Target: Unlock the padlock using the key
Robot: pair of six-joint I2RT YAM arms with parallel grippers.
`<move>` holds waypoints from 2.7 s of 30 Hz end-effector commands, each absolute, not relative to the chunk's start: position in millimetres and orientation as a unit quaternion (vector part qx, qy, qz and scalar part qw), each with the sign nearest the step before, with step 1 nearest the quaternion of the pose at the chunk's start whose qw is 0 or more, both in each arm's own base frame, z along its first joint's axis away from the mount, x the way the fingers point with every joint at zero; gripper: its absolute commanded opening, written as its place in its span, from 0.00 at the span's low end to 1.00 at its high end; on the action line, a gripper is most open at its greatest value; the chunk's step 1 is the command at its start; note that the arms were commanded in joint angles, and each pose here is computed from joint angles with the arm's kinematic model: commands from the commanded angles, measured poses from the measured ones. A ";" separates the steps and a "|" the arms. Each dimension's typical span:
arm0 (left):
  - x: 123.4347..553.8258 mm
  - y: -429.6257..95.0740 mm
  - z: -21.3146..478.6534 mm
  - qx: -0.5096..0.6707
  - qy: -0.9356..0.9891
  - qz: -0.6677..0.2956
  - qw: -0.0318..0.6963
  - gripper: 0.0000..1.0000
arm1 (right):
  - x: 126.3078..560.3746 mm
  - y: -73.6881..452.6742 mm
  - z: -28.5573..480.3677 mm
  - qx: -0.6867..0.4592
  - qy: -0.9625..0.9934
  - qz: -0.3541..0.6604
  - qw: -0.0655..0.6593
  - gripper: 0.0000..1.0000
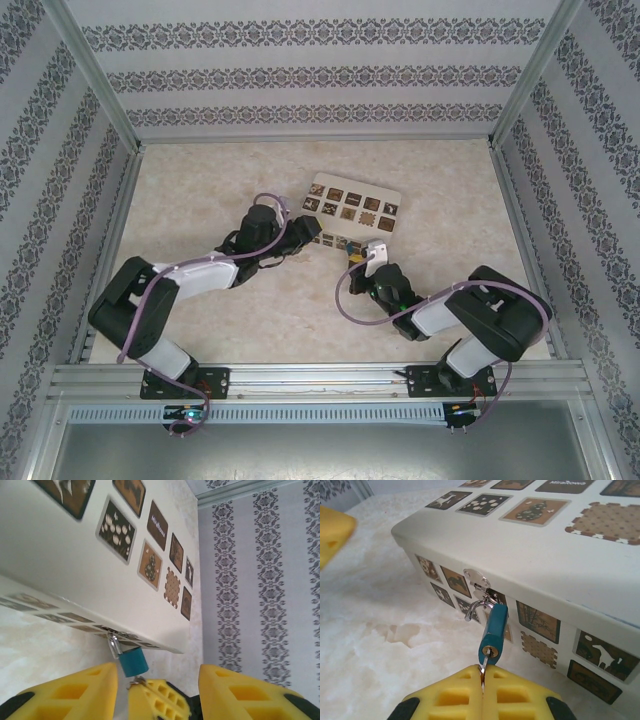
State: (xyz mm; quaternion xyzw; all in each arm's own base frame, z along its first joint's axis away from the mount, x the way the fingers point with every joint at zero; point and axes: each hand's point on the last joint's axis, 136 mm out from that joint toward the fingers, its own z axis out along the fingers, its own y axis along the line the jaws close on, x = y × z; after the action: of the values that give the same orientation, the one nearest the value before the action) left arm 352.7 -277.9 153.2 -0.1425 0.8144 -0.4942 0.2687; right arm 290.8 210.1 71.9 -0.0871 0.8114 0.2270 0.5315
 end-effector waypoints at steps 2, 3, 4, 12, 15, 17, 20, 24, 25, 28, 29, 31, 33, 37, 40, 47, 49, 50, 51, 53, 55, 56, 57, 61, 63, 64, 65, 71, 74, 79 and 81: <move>354.6 -254.8 166.2 -0.096 0.841 -0.417 0.331 0.48 | 289.3 202.6 81.2 -0.018 0.805 0.286 0.519 0.00; 354.1 -251.0 170.2 -0.090 0.842 -0.407 0.341 0.48 | 288.9 200.9 81.4 -0.007 0.805 0.295 0.514 0.00; 354.0 -247.4 173.5 -0.087 0.843 -0.399 0.350 0.49 | 288.8 198.6 80.9 0.002 0.806 0.301 0.510 0.00; 348.3 -217.9 195.7 -0.078 0.839 -0.344 0.415 0.53 | 288.8 189.6 79.1 0.070 0.803 0.359 0.471 0.00; 345.9 -209.2 201.4 -0.077 0.838 -0.328 0.430 0.55 | 289.0 189.5 75.4 0.090 0.804 0.379 0.450 0.00; 344.5 -204.7 204.5 -0.076 0.836 -0.320 0.438 0.57 | 288.8 189.0 72.1 0.104 0.803 0.390 0.438 0.00; 343.3 -200.0 206.6 -0.077 0.835 -0.312 0.447 0.59 | 288.8 187.9 69.9 0.125 0.798 0.404 0.429 0.00; 343.6 -197.0 202.2 -0.082 0.839 -0.305 0.443 0.62 | 291.2 187.1 67.3 0.148 0.789 0.418 0.425 0.00; 343.8 -198.3 200.8 -0.081 0.840 -0.307 0.440 0.62 | 291.5 188.1 67.2 0.150 0.787 0.423 0.424 0.00; 345.0 -202.8 195.1 -0.083 0.844 -0.317 0.424 0.63 | 293.7 194.6 60.4 0.156 0.787 0.436 0.407 0.00; 345.2 -204.2 193.2 -0.084 0.845 -0.320 0.419 0.63 | 294.2 196.2 58.3 0.157 0.787 0.440 0.403 0.00; 345.7 -207.1 190.7 -0.084 0.848 -0.325 0.411 0.63 | 295.3 197.3 53.5 0.161 0.789 0.438 0.400 0.00; 345.6 -208.7 190.3 -0.083 0.848 -0.329 0.407 0.63 | 295.5 195.2 49.5 0.165 0.792 0.426 0.405 0.00; 345.1 -207.9 185.6 -0.084 0.853 -0.326 0.399 0.63 | 296.0 192.8 45.8 0.174 0.793 0.421 0.404 0.00; 345.7 -204.2 183.3 -0.089 0.856 -0.323 0.395 0.64 | 295.5 191.9 42.9 0.178 0.795 0.419 0.401 0.00; 349.8 -198.2 180.7 -0.096 0.859 -0.321 0.386 0.65 | 294.2 182.7 41.1 0.185 0.797 0.403 0.410 0.20; 351.5 -196.6 179.9 -0.094 0.862 -0.318 0.384 0.66 | 293.7 179.5 42.0 0.185 0.798 0.397 0.414 0.29; 352.4 -196.3 180.4 -0.092 0.862 -0.318 0.384 0.67 | 293.4 178.3 41.9 0.184 0.800 0.394 0.414 0.31; 354.0 -195.3 181.3 -0.090 0.862 -0.317 0.384 0.68 | 292.7 176.1 41.8 0.183 0.802 0.388 0.415 0.34; 356.1 -194.5 182.5 -0.086 0.864 -0.314 0.384 0.69 | 291.1 171.1 41.5 0.184 0.807 0.375 0.418 0.41; 358.8 -193.4 183.9 -0.081 0.866 -0.310 0.384 0.71 | 288.7 165.0 42.7 0.180 0.812 0.362 0.422 0.46; 360.2 -193.9 184.6 -0.078 0.867 -0.310 0.384 0.72 | 288.5 163.1 44.6 0.178 0.813 0.357 0.425 0.48; 362.1 -193.8 185.5 -0.075 0.867 -0.310 0.383 0.73 | 288.0 161.2 46.5 0.175 0.815 0.351 0.427 0.51; 371.0 -197.0 184.3 -0.066 0.869 -0.320 0.371 0.77 | 287.8 155.5 58.8 0.164 0.820 0.338 0.431 0.68; 376.5 -200.2 184.2 -0.060 0.870 -0.328 0.364 0.80 | 287.9 154.6 65.2 0.156 0.826 0.335 0.426 0.79; 378.7 -203.4 182.9 -0.054 0.871 -0.333 0.358 0.81 | 288.5 154.4 71.1 0.154 0.826 0.336 0.426 0.87; 381.0 -205.8 182.0 -0.049 0.872 -0.337 0.353 0.81 | 289.6 154.7 78.4 0.152 0.822 0.342 0.430 0.93; 397.0 -221.9 169.0 -0.012 0.889 -0.343 0.303 0.80 | 287.2 151.3 93.1 0.149 0.819 0.376 0.406 0.98; 407.5 -225.4 160.8 0.002 0.896 -0.338 0.287 0.80 | 287.5 152.2 96.3 0.150 0.815 0.395 0.396 0.98; 426.8 -232.0 143.2 0.003 0.902 -0.342 0.263 0.77 | 288.9 155.5 97.0 0.149 0.815 0.406 0.385 0.98; 434.6 -236.1 138.0 0.000 0.901 -0.351 0.257 0.76 | 290.3 157.9 98.7 0.143 0.815 0.410 0.384 0.98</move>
State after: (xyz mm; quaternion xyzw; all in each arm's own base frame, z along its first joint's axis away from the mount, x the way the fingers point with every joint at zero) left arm 432.6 -234.6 144.4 -0.0099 0.8974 -0.3425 0.2779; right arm 286.2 150.3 89.2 0.1561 0.8182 0.3916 0.3909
